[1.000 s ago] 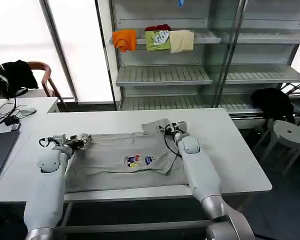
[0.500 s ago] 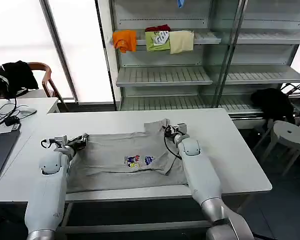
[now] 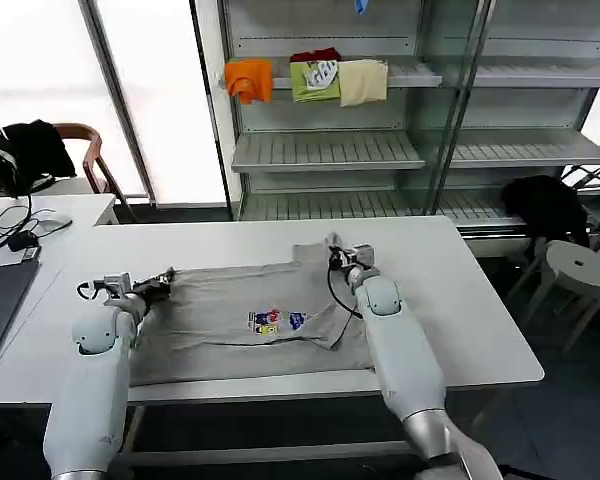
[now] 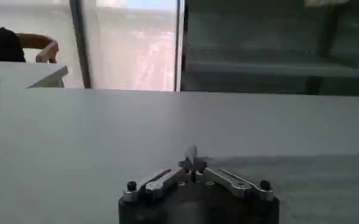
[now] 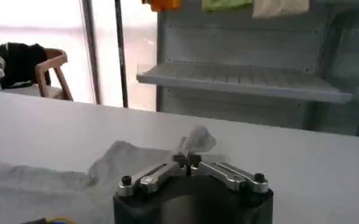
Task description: Fold and organize the clothes.
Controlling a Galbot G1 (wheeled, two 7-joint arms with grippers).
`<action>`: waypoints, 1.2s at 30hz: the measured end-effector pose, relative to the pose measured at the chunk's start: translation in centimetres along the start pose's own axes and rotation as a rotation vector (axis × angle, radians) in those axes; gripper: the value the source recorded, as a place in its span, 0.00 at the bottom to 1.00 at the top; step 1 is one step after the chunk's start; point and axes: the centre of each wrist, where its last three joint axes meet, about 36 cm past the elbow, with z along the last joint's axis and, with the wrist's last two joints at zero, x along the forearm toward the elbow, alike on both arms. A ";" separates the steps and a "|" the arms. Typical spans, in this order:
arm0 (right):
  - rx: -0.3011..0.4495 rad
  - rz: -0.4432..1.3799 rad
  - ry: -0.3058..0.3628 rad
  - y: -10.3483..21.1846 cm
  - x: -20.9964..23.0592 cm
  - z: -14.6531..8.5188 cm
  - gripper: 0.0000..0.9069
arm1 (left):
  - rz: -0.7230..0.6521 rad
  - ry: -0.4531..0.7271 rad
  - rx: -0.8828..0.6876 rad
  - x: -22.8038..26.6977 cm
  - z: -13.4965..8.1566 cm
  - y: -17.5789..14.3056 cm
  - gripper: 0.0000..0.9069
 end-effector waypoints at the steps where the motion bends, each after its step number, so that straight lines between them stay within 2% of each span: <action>1: 0.000 -0.003 -0.008 0.2 0.3 -0.2 0.00 | 0.003 -0.007 0.003 0.3 -0.2 -0.1 0.00; 6: 0.002 -0.031 -0.032 1.7 2.4 -0.6 0.00 | 0.026 -0.052 0.014 1.9 -1.2 -0.3 0.00; 15: -0.037 -0.061 -0.064 3.3 7.3 -0.1 0.00 | 0.076 -0.111 0.029 5.1 -1.0 -0.1 0.00; 19: -0.050 -0.061 -0.075 3.5 9.8 0.7 0.00 | 0.102 -0.123 0.047 6.5 -0.1 0.4 0.00; 30: -0.017 -0.005 -0.044 1.2 17.0 3.9 0.00 | 0.177 -0.128 0.111 9.7 3.6 2.0 0.00; 36: -0.009 -0.003 -0.038 1.5 19.7 5.0 0.00 | 0.208 -0.131 0.133 11.5 5.3 2.7 0.00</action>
